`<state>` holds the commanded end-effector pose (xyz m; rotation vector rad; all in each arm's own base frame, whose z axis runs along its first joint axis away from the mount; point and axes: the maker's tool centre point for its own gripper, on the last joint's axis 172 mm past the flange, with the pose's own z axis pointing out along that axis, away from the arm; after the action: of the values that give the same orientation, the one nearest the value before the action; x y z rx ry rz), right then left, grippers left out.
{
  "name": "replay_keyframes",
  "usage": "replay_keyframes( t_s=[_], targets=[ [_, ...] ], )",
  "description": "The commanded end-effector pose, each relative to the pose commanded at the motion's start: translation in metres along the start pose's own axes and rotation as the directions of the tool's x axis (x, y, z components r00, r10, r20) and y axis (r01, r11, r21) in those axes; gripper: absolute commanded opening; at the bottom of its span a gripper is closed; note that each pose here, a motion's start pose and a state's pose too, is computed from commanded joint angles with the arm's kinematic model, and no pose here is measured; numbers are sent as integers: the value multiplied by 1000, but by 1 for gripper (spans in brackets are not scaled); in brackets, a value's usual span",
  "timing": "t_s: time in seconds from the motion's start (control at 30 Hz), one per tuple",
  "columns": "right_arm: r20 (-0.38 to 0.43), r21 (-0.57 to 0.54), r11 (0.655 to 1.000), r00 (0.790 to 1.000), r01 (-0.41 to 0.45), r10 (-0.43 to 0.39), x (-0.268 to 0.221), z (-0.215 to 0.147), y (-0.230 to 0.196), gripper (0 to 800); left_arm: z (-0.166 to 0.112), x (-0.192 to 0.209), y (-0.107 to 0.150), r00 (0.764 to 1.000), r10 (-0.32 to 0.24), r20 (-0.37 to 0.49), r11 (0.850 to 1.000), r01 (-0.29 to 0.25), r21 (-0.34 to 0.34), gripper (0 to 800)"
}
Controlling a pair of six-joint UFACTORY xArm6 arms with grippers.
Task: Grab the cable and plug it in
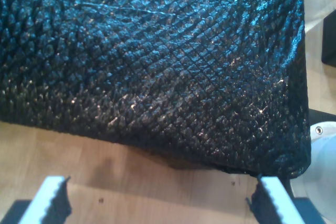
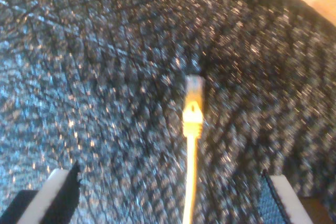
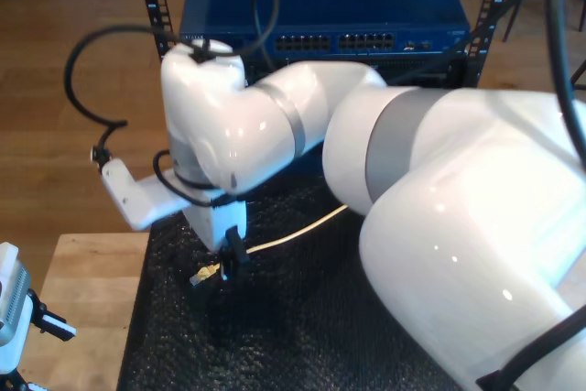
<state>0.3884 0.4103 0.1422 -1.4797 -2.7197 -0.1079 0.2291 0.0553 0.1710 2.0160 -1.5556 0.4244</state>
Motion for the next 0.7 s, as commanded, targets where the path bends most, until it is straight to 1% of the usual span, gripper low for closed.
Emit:
replay_keyframes(
  t_s=[0.23, 0.37, 0.63, 0.7],
  targets=[
    [-3, -29, 1000, 1000, 4, -4, 3, 17, -1, 787, 0, 0, 0, 1000, 0, 0, 1000, 0, 0, 800],
    [-2, -26, 1000, 1000, -1, 1, 4, 25, -1, 786, 0, 0, 0, 1000, 0, -1, 1000, 0, -1, 800],
    [-4, -43, 999, 1000, -7, 7, 4, 30, 4, 768, 0, 0, 0, 1000, 2, -1, 1000, -2, -1, 800],
    [-4, -52, 999, 1000, -7, 6, 4, 30, 7, 748, 0, 0, 0, 1000, 2, -1, 1000, -2, -1, 800]
  ],
)
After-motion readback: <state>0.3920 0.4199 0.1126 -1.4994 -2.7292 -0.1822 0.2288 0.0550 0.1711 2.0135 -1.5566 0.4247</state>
